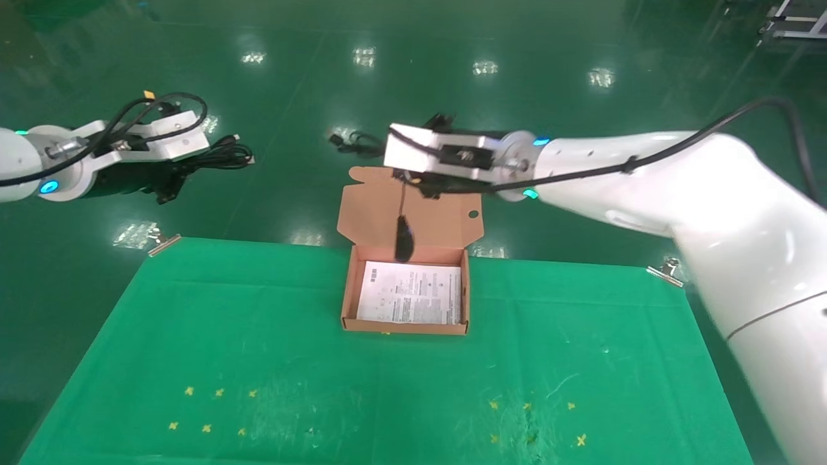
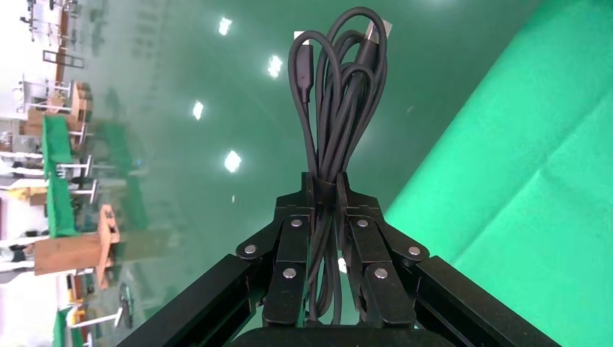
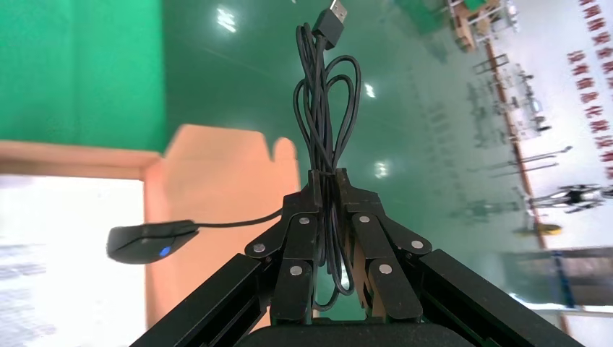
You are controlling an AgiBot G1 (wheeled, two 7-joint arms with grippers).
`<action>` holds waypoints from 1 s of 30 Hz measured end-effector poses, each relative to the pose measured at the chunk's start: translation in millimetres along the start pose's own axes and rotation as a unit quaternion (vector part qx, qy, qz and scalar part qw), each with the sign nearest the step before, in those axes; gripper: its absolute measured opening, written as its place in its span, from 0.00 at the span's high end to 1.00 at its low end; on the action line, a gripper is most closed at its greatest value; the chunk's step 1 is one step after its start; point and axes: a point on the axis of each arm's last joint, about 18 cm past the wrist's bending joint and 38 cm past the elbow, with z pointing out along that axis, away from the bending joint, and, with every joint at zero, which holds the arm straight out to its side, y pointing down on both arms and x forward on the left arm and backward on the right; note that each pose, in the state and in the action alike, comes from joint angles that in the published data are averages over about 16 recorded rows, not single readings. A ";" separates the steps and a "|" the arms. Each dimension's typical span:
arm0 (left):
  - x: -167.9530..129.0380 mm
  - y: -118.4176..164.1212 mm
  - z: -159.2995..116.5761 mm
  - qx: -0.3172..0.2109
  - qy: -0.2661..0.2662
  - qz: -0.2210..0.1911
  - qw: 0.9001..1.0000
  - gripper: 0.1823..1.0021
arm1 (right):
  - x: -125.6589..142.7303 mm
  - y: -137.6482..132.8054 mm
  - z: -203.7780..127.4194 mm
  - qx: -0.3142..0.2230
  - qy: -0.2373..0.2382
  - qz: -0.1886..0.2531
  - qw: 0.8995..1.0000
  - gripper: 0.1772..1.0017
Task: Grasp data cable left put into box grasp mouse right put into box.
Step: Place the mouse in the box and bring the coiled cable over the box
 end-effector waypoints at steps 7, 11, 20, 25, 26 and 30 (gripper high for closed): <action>4.3 0.5 -5.5 -0.014 -0.009 -0.007 1.000 0.94 | -27.6 -5.1 12.7 0.007 -0.022 0.025 0.999 0.96; 5.9 -0.3 -7.4 -0.016 -0.011 -0.008 1.000 0.94 | -41.9 -2.4 18.7 0.003 -0.030 0.046 0.998 0.96; 7.5 -1.0 -9.0 -0.017 -0.013 -0.009 1.000 0.94 | -69.6 23.2 26.1 -0.031 -0.042 0.095 0.994 0.96; 7.7 -1.1 -9.2 -0.018 -0.013 -0.009 1.000 0.94 | -85.1 37.1 28.1 -0.050 -0.051 0.112 0.991 0.96; 7.8 -1.1 -9.3 -0.018 -0.013 -0.009 1.000 0.94 | -88.0 39.0 28.5 -0.053 -0.053 0.115 0.991 0.96; 7.8 -1.2 -9.3 -0.018 -0.013 -0.009 1.000 0.94 | -97.7 43.1 30.2 -0.059 -0.059 0.125 0.989 0.96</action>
